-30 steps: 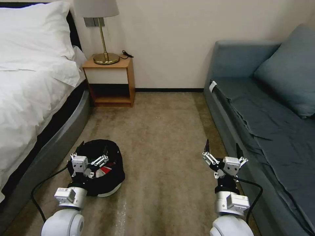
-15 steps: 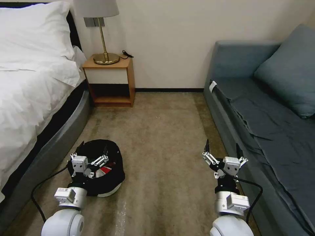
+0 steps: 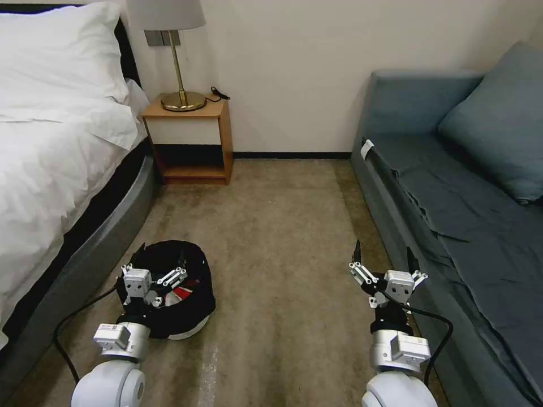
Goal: Pick up the trash bin, then pick up the garbage on the floor and place it into the trash bin.
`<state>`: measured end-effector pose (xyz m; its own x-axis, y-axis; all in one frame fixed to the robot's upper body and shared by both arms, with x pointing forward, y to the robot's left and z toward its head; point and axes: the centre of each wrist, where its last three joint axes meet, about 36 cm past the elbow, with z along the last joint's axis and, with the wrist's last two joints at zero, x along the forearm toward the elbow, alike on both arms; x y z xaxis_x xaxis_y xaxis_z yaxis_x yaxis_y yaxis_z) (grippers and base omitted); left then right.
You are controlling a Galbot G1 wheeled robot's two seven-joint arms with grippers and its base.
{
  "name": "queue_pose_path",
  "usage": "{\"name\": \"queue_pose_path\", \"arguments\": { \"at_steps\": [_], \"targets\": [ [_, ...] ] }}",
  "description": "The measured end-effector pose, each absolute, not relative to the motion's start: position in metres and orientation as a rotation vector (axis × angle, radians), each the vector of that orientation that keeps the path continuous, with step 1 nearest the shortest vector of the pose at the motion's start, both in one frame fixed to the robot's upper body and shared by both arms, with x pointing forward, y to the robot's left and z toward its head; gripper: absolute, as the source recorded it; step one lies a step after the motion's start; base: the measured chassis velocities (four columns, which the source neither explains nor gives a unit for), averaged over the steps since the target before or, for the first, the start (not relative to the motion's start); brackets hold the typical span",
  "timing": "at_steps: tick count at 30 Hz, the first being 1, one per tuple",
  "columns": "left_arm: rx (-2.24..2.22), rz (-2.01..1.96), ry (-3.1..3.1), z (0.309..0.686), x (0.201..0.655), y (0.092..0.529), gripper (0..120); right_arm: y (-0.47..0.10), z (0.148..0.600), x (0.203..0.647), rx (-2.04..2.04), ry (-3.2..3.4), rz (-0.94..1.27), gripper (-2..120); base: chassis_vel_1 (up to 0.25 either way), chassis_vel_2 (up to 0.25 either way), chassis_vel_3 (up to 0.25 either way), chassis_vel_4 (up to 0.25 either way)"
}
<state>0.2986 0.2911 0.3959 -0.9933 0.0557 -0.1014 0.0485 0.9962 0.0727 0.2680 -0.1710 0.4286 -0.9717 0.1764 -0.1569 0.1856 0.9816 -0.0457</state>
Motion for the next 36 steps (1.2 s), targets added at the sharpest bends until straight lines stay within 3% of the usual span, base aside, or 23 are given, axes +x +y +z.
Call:
{"name": "queue_pose_path", "arguments": {
  "at_steps": [36],
  "targets": [
    [0.080, 0.107, 3.035, 0.3959, 0.2986, 0.2911, 100, -0.1710, 0.4286, 0.2680, 0.273, 2.975, -0.090, 100, 0.000, 0.000, 0.000, 0.000]
  ]
}}
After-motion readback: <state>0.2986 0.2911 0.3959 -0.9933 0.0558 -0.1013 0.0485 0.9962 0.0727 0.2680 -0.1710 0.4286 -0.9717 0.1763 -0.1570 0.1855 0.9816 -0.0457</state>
